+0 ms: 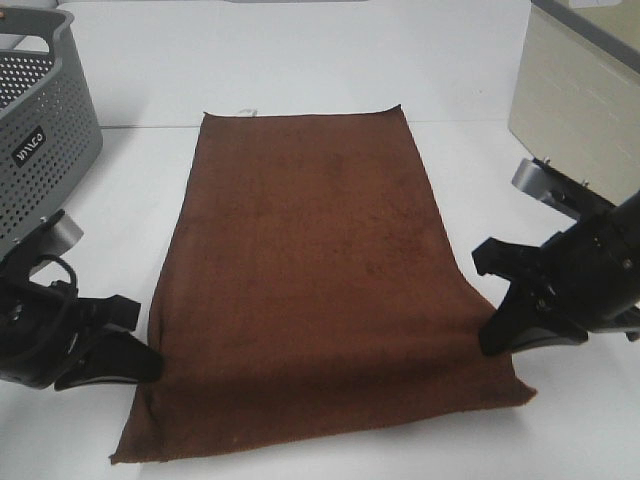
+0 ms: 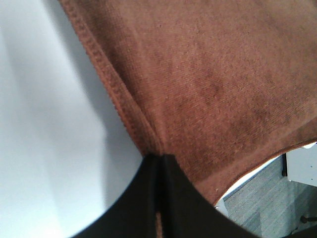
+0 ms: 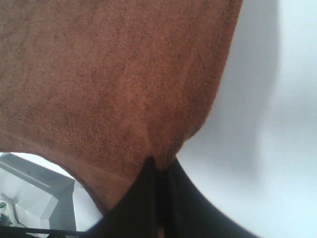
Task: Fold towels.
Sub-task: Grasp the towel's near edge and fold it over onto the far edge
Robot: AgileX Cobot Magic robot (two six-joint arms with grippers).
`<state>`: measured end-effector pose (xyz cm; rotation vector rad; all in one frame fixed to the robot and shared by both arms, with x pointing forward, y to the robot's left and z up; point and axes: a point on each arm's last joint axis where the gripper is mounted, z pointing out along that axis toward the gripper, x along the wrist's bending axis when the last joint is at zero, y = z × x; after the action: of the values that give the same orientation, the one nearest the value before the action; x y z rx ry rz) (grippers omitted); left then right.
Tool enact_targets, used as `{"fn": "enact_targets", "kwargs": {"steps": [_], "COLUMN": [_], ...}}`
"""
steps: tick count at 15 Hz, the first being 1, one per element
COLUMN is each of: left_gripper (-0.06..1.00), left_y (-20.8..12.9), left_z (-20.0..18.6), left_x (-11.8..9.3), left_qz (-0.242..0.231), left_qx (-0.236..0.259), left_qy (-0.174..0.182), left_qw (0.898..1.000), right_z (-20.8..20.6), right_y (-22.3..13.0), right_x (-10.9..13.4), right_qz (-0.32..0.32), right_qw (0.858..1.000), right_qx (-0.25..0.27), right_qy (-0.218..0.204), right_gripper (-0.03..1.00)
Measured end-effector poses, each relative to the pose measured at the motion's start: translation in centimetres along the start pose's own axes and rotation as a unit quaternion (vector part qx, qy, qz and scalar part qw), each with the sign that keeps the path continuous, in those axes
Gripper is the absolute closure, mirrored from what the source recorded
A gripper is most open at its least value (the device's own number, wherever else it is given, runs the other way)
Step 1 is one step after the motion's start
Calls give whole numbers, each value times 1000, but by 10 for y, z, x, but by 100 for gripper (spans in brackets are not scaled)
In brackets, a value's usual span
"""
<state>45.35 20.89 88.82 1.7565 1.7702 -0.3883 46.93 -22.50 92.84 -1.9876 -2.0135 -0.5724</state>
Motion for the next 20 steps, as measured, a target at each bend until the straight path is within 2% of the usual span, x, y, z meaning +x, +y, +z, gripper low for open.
{"fn": "enact_targets", "kwargs": {"steps": [5,7,10,13,16,17,20], "left_gripper": [94,94,94,94,94,94,94], "left_y": [-42,-43,-30,11,71,102,162], "left_z": [-26,-28,-28,-21,-11,-7,-1], "left_x": [-5,-7,-10,-17,-28,-34,-36], "left_qz": [-13,-38,-43,-44,-36,-24,-34], "left_qx": [-13,-17,-24,-26,-37,-49,-85], "left_qy": [-8,-10,-12,-8,-5,1,5], "left_qw": [1000,999,999,999,999,999,996], "right_z": [10,10,4,-14,-17,-16,-12], "right_y": [-51,-49,-34,14,65,90,142], "right_x": [-12,-12,-6,11,24,29,34], "right_qz": [36,28,12,-20,-39,-45,-53], "right_qw": [998,998,1000,999,998,997,996], "right_qx": [53,49,26,-35,-47,-53,-68], "right_qy": [-1,1,5,17,35,38,30], "right_gripper": [97,97,97,97,97,97,97]}}
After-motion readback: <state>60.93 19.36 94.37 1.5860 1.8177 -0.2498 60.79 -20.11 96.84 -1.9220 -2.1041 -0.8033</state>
